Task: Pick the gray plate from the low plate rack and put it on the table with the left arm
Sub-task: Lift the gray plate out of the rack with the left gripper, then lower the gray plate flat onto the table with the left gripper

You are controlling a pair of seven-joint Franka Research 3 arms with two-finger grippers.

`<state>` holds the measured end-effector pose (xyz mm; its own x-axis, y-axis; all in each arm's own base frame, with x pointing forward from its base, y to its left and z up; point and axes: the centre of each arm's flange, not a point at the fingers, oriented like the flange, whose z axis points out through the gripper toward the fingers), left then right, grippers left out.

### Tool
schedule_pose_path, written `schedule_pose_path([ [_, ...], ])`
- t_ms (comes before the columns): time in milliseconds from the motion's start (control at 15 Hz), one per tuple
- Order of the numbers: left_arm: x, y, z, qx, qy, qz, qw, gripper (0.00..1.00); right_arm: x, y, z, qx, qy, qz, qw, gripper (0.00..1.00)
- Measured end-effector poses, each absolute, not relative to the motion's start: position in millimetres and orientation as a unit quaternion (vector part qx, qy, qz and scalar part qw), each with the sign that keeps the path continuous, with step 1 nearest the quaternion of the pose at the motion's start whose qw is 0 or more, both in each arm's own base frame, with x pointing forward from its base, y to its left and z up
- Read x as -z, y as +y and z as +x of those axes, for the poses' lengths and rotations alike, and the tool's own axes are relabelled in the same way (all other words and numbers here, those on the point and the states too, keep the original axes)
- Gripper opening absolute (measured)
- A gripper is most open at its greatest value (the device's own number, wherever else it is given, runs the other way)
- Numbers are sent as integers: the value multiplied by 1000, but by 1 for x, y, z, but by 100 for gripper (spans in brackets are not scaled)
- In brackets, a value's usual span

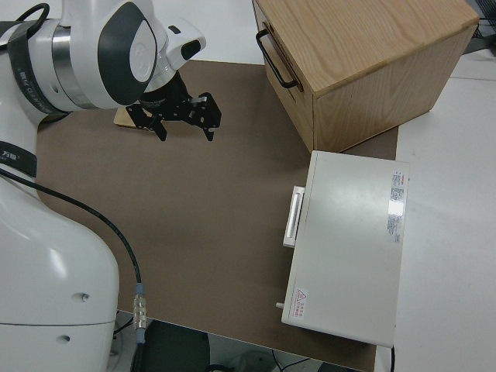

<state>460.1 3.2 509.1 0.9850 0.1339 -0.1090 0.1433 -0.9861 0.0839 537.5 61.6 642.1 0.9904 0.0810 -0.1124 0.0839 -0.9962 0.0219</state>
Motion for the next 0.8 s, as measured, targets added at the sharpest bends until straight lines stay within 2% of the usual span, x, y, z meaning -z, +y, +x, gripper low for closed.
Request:
schedule_pose_path([
  [400, -491, -55, 471, 52, 17, 992, 113, 15, -642, 62, 537, 56, 41, 997, 13, 99],
  [600, -469, -59, 472, 50, -14, 987, 149, 15, -642, 62, 537, 56, 41, 997, 13, 99],
  [800, -439, -56, 471, 48, -26, 983, 177, 15, -642, 62, 537, 56, 41, 997, 13, 99],
])
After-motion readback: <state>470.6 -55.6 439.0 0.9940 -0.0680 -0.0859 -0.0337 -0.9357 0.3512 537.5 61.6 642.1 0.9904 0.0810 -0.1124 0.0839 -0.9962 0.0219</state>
